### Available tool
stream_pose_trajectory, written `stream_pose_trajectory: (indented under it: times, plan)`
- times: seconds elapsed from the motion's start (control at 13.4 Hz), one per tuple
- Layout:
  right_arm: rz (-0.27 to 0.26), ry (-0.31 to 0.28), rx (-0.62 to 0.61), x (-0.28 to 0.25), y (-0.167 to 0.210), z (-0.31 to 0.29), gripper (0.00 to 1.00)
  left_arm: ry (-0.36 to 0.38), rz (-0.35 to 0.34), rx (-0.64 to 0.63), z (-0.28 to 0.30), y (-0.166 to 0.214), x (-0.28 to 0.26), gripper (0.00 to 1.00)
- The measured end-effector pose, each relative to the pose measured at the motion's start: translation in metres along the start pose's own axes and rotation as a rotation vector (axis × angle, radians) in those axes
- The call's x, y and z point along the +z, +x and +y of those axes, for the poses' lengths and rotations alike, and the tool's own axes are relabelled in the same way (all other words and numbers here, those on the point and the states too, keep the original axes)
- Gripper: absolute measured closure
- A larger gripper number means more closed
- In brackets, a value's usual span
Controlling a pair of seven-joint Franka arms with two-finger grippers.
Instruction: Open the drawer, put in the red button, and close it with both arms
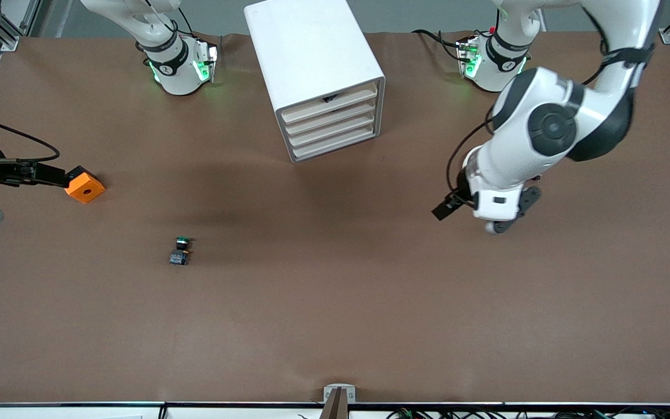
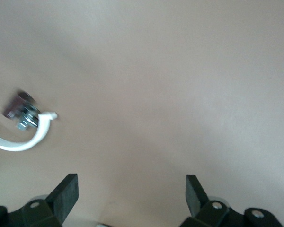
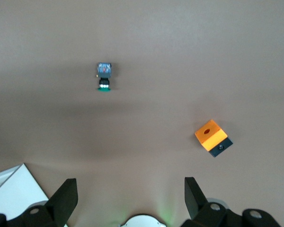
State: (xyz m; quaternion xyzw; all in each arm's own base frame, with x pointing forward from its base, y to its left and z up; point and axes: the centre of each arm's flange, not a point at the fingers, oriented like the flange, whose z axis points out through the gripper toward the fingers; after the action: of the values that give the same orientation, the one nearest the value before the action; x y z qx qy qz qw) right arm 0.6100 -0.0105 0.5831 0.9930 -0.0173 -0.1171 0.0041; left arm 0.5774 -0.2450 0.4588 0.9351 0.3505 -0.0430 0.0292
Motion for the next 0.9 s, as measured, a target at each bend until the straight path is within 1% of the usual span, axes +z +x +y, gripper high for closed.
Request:
stream_pose_trajectory:
  times: [0.15, 0.3, 0.45, 0.6, 0.9]
  plan:
    - [0.0, 0.001, -0.001, -0.001, -0.001, 0.0, 0.0, 0.011, 0.053, -0.019, -0.013, 0.015, -0.031, 0.0]
    - [0.012, 0.0, 0.004, -0.007, -0.003, 0.003, 0.0, 0.019, 0.085, -0.007, -0.033, 0.031, -0.058, 0.0]
    - [0.026, 0.003, 0.019, -0.015, -0.009, 0.012, 0.0, 0.024, 0.107, 0.05, -0.057, 0.05, -0.084, 0.0]
    - [0.031, 0.009, 0.042, -0.018, -0.012, 0.026, 0.0, 0.044, 0.114, 0.13, -0.081, 0.066, -0.105, 0.0]
    - [0.031, 0.01, 0.047, -0.018, -0.012, 0.03, 0.0, 0.076, 0.125, 0.23, -0.108, 0.07, -0.133, 0.0]
